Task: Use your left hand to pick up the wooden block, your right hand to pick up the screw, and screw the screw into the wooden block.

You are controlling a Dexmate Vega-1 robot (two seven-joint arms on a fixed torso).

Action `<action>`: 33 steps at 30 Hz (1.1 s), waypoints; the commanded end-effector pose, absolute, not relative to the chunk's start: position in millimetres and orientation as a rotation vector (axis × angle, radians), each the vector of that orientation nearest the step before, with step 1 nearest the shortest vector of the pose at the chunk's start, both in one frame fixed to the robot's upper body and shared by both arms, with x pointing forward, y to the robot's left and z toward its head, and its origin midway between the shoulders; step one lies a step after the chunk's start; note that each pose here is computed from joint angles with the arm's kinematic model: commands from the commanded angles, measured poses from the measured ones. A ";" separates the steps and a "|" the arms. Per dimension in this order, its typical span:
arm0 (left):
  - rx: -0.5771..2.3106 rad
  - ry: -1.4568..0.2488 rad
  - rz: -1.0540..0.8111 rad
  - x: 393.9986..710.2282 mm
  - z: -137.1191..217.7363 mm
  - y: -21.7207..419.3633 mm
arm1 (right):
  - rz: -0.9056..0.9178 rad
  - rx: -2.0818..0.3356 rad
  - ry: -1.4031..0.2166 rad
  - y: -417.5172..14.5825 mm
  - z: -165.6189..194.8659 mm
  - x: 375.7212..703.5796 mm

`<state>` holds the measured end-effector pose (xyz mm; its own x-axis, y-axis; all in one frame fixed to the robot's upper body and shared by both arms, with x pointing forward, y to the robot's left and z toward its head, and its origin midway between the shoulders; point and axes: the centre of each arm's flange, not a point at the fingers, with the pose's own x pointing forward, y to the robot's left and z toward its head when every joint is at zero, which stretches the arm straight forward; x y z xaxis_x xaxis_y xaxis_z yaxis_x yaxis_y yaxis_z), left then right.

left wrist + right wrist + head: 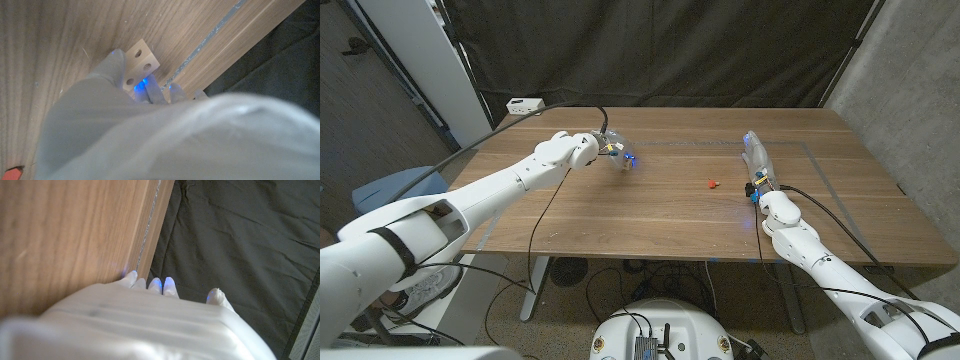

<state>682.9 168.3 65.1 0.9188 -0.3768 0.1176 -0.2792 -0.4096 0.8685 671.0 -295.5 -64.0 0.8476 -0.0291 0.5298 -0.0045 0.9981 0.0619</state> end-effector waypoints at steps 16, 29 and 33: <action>2.026 -0.465 -0.095 682.1 63.6 170.7 | -0.021 0.072 -0.557 -296.5 -69.6 670.0; 2.024 -0.475 -0.085 682.5 62.8 169.1 | -0.026 0.077 -0.557 -296.7 -72.1 668.4; 2.022 -0.482 -0.080 682.3 62.7 168.7 | -0.026 0.077 -0.555 -297.0 -72.4 668.1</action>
